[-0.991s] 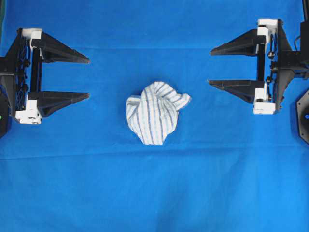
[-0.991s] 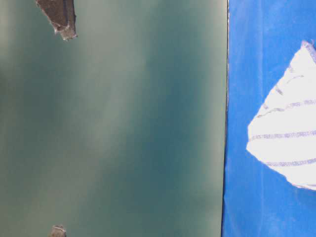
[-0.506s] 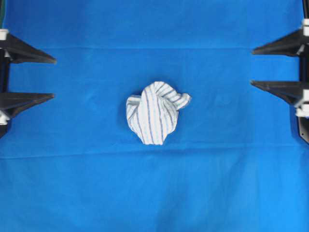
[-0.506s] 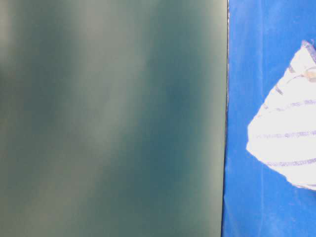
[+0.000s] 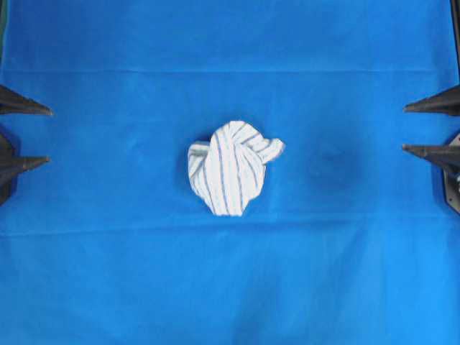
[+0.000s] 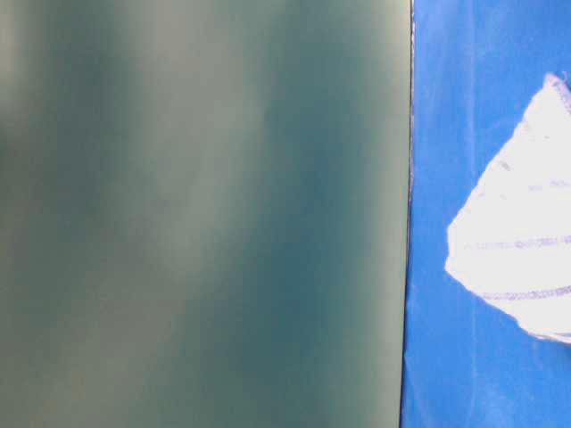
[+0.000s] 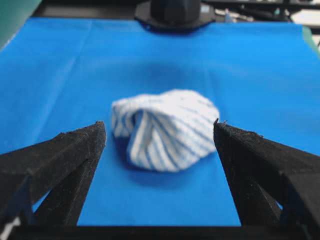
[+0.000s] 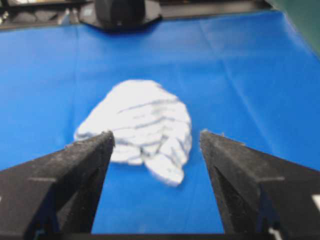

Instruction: Hand over the towel.

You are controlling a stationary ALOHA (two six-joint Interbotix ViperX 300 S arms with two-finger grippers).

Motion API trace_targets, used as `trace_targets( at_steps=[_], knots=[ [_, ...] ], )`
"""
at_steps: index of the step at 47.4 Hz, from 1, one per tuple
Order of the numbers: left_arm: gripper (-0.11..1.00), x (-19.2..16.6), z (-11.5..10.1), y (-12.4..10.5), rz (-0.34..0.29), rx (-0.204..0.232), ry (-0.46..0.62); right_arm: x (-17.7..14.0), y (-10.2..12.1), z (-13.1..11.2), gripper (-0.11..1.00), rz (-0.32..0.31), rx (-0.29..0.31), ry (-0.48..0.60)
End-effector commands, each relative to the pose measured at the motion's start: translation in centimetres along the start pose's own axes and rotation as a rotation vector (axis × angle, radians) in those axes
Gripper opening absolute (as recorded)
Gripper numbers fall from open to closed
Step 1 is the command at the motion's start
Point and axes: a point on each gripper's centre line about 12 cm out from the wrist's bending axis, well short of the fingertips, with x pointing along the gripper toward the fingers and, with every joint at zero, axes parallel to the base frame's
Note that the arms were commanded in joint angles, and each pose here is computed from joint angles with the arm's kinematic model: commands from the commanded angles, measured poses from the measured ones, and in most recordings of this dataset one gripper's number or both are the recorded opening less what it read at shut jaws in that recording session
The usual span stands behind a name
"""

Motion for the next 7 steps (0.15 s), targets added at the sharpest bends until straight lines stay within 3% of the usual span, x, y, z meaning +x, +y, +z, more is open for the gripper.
trace_targets(
  at_steps=[1, 7],
  knots=[
    [0.91, -0.2, -0.11, 0.04, 0.003, 0.005, -0.011, 0.32, -0.05, 0.04, 0.7, -0.004, 0.017, -0.011],
    [0.91, -0.38, -0.18, 0.04, 0.003, 0.006, -0.014, 0.43, -0.11, 0.26, 0.7, -0.007, 0.019, -0.028]
  ],
)
